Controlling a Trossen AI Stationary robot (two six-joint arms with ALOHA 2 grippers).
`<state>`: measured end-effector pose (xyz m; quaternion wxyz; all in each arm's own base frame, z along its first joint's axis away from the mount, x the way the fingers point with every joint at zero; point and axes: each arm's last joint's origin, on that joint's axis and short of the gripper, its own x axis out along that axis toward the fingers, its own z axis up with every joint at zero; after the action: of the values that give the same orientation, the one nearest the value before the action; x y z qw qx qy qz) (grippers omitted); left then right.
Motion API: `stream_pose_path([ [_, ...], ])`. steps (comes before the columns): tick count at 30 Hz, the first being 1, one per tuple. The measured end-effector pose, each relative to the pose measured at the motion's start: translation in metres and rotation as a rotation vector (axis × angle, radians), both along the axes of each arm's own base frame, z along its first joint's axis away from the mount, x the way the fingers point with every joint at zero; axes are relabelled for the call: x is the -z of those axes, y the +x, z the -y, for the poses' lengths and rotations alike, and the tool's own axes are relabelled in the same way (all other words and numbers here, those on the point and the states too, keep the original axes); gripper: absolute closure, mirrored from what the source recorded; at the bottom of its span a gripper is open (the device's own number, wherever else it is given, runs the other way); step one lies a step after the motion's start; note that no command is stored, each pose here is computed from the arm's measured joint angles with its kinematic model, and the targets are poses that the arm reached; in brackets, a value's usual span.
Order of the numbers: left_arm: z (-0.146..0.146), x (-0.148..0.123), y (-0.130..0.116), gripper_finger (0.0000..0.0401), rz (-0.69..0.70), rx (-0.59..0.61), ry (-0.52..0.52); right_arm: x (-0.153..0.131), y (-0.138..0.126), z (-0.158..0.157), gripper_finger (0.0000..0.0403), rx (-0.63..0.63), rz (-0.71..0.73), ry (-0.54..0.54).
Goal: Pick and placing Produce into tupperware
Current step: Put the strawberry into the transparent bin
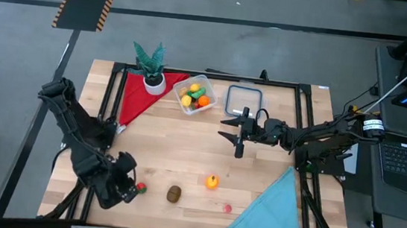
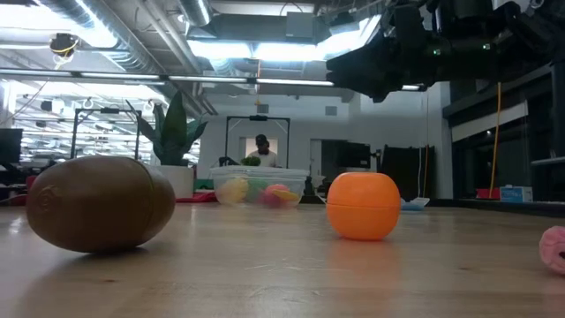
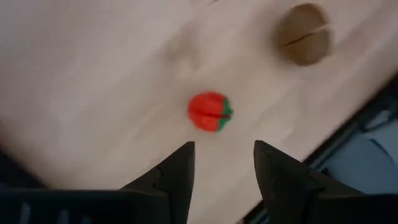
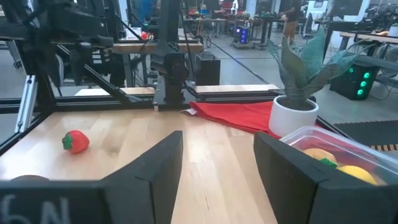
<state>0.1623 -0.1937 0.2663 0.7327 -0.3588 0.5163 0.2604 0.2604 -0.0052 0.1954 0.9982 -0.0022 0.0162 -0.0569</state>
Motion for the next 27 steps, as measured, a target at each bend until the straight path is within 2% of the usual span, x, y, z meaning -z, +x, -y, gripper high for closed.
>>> stream_pose_path([
  [3,0.001,0.007,0.0,0.0242,-0.11,-0.135,-0.041,0.0,0.0,0.0,0.0202,0.0,0.002,-0.002],
  [7,0.003,0.011,-0.002,0.024,-0.18,-0.216,-0.071,0.001,0.0,0.0,0.0202,0.0,-0.008,-0.006],
  [21,0.009,0.013,0.003,0.0254,-0.153,-0.213,-0.11,0.002,0.0,0.0,0.0202,-0.002,-0.021,-0.043],
  [27,0.005,0.014,0.008,0.0237,-0.151,-0.24,-0.108,0.002,0.0,0.0,0.0202,-0.002,-0.023,-0.044],
])
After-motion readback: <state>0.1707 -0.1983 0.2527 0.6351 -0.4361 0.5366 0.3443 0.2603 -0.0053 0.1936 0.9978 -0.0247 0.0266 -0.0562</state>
